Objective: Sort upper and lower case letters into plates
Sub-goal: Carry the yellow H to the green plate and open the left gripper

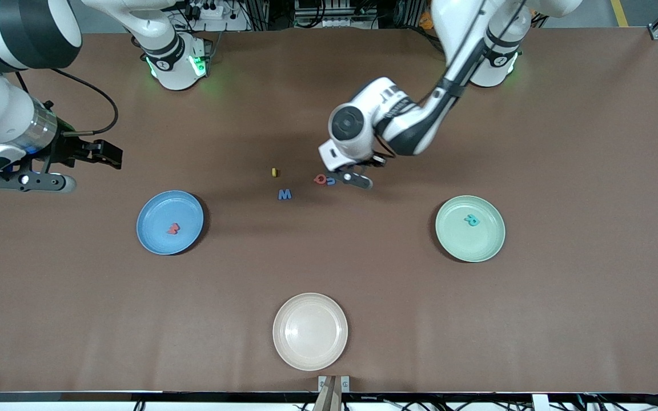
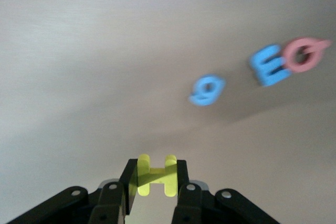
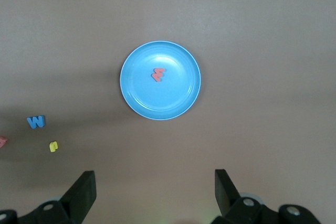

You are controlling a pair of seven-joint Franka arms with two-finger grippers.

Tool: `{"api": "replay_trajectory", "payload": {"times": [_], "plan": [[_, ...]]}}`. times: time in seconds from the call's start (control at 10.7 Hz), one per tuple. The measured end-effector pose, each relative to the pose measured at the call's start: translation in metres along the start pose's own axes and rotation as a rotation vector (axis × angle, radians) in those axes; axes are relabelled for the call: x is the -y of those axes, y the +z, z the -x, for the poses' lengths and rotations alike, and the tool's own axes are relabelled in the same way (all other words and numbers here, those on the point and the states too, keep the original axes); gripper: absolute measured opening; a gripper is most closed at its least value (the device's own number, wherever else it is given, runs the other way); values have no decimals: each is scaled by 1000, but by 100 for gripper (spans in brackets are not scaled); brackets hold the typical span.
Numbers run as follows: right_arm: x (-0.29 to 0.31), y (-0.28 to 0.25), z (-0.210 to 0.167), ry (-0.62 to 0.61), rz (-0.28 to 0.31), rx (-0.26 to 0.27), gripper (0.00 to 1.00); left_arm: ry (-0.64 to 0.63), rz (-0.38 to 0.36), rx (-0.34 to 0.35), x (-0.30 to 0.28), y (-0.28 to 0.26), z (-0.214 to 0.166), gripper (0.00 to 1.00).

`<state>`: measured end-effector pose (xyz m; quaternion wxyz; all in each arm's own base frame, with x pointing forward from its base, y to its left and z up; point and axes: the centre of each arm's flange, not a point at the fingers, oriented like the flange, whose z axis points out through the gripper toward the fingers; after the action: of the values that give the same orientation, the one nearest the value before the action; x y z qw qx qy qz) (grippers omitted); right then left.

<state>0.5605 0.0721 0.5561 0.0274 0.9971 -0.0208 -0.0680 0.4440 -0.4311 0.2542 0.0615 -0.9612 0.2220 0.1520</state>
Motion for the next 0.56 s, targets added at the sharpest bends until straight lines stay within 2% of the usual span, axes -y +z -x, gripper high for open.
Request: {"api": "replay_trajectory", "payload": {"times": [0.19, 0.37, 0.56], "plan": [[2, 0, 0, -5, 0, 0, 100, 119, -65, 24, 74, -1, -12, 33], [19, -2, 1, -35, -1, -22, 100, 195, -65, 49, 135, 8, -18, 33], [58, -2, 3, -103, -5, -57, 100, 263, -101, 51, 174, 18, -23, 33]]}}
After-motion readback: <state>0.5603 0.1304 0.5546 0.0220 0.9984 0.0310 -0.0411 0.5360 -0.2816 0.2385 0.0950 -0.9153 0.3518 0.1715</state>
